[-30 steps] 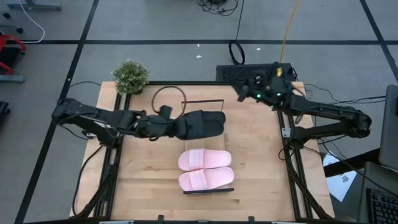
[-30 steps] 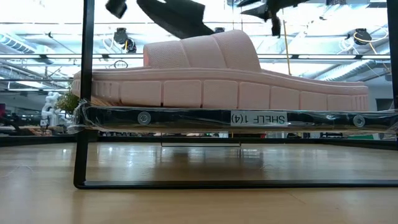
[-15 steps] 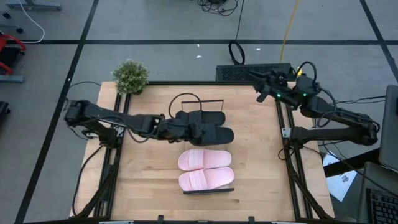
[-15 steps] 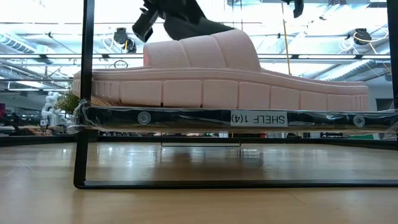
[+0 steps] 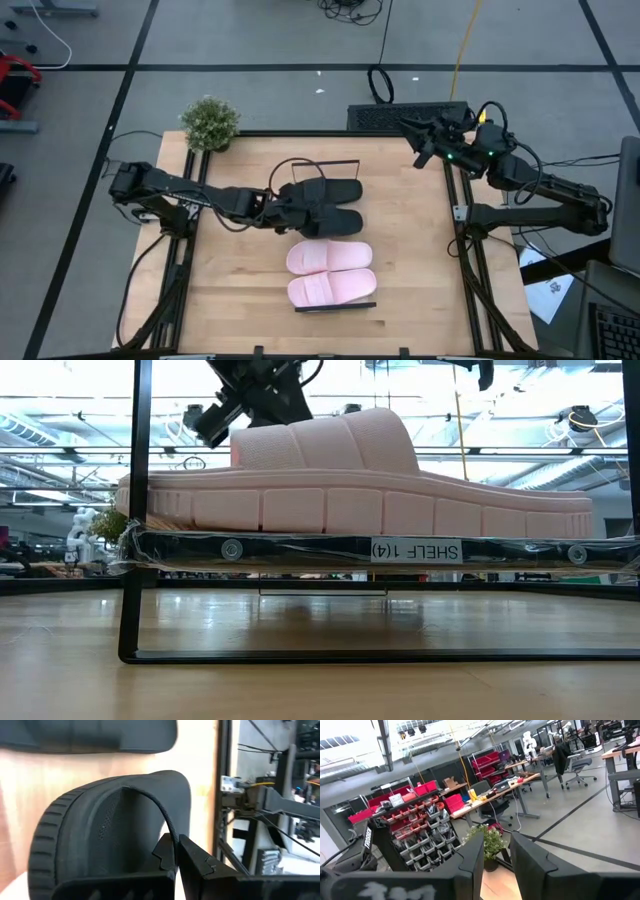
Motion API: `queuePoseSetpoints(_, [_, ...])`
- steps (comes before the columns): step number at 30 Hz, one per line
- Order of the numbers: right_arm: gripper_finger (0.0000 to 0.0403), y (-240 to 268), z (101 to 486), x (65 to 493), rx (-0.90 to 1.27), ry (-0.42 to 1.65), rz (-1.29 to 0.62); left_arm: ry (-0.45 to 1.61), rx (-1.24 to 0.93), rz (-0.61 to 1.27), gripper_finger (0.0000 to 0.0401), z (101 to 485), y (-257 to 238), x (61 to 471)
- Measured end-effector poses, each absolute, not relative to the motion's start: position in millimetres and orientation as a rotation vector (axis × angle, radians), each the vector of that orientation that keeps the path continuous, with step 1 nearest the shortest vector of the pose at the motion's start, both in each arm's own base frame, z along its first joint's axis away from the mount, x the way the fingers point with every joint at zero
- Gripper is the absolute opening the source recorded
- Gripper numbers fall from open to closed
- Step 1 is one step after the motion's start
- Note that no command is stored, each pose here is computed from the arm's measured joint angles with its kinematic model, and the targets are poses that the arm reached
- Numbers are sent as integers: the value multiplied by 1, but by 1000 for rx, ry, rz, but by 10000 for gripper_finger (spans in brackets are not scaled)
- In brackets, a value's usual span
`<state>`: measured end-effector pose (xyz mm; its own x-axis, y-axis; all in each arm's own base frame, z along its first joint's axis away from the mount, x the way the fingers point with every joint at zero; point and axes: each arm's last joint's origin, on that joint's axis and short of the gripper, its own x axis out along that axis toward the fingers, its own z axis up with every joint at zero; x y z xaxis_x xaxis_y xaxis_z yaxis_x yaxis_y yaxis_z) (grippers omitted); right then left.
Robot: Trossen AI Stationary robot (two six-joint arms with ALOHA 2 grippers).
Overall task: Pick and place slides into the shelf
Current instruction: Put the black slipper on the shelf
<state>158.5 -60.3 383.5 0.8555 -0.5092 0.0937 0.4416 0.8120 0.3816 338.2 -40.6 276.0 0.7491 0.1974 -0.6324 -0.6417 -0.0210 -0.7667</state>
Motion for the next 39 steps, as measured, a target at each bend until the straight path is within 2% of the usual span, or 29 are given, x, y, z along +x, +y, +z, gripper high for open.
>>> queuePoseSetpoints(15, [86, -60, 384, 159, 331, -197, -512, 444, -1427, 838, 0, 264, -29, 333])
queuePoseSetpoints(25, [86, -60, 384, 159, 332, -192, -514, 488, -1423, 757, 0, 248, -14, 354])
queuePoseSetpoints(39, [86, -61, 383, 159, 332, -189, -517, 620, -1439, 823, 0, 244, -23, 341])
